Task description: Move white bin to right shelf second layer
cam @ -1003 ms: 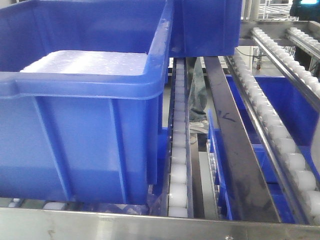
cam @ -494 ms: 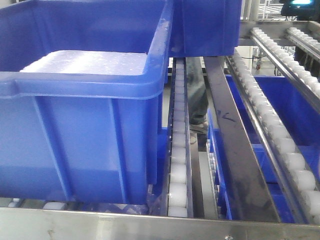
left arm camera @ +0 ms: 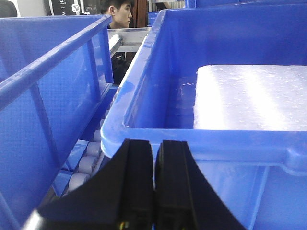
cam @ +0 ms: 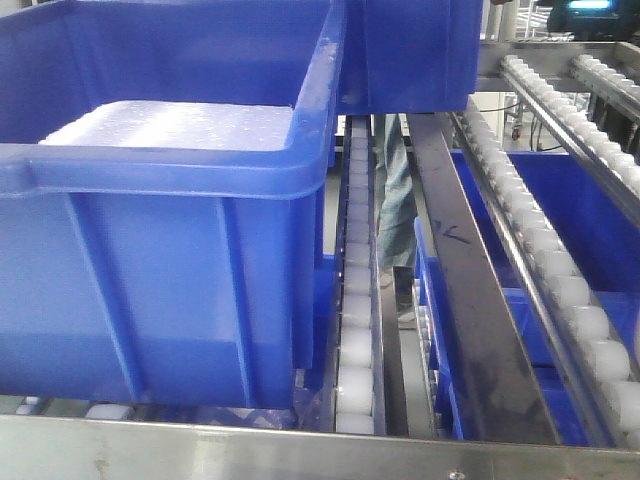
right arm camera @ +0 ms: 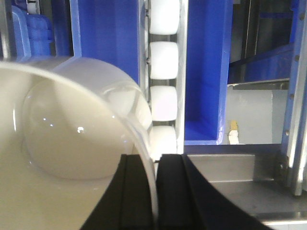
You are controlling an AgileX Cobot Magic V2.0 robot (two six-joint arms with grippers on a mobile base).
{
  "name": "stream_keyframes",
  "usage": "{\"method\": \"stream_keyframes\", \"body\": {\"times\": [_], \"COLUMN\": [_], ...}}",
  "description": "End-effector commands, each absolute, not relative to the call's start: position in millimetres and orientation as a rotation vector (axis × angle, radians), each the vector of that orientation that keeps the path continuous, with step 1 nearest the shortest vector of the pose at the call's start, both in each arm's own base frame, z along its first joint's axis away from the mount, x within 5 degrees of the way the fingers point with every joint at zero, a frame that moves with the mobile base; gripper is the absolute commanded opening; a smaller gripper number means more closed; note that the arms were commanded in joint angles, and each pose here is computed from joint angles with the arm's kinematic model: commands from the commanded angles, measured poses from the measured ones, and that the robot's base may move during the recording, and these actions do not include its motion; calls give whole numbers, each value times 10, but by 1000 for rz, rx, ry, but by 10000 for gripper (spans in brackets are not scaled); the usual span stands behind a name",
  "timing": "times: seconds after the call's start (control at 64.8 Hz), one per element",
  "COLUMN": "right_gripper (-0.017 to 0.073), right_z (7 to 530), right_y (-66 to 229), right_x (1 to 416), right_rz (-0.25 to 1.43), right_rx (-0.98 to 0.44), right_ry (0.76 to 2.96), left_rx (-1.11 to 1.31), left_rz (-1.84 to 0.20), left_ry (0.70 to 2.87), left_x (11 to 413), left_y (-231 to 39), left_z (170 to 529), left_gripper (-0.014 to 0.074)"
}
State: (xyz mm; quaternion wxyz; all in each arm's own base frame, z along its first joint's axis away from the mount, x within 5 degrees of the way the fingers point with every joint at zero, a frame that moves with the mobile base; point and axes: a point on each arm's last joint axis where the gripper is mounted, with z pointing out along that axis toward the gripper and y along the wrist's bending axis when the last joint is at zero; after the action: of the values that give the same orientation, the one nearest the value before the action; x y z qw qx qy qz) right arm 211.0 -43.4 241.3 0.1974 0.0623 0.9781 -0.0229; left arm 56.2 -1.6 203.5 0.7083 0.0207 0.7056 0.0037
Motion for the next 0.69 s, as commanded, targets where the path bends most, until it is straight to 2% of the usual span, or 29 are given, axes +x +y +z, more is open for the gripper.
{"method": "stream_keyframes", "body": {"times": [0.0, 0.154, 0.324, 0.401, 0.679], "right_gripper": [70, 135, 337, 399, 426], "right_z": [2510, 2511, 2514, 2512, 2645], "right_y": [-435, -432, -429, -421, -391], "right_x": [2154, 2156, 2158, 2154, 2055], "right_rz": [-48, -41, -35, -22, -14], "right_rx": [186, 191, 200, 208, 210], "right_ry": [2668, 2664, 2659, 2664, 2619], "left_rx": [33, 33, 33, 33, 33], "left_rz": [6, 6, 6, 6, 6], "left_ry": [1505, 1505, 1505, 1505, 1505], "left_x": [564, 564, 564, 564, 564], "left_y": [-10, -10, -10, -10, -10], "left_z": [1995, 1995, 1995, 1995, 1995], "left_gripper": [85, 85, 85, 85, 85]}}
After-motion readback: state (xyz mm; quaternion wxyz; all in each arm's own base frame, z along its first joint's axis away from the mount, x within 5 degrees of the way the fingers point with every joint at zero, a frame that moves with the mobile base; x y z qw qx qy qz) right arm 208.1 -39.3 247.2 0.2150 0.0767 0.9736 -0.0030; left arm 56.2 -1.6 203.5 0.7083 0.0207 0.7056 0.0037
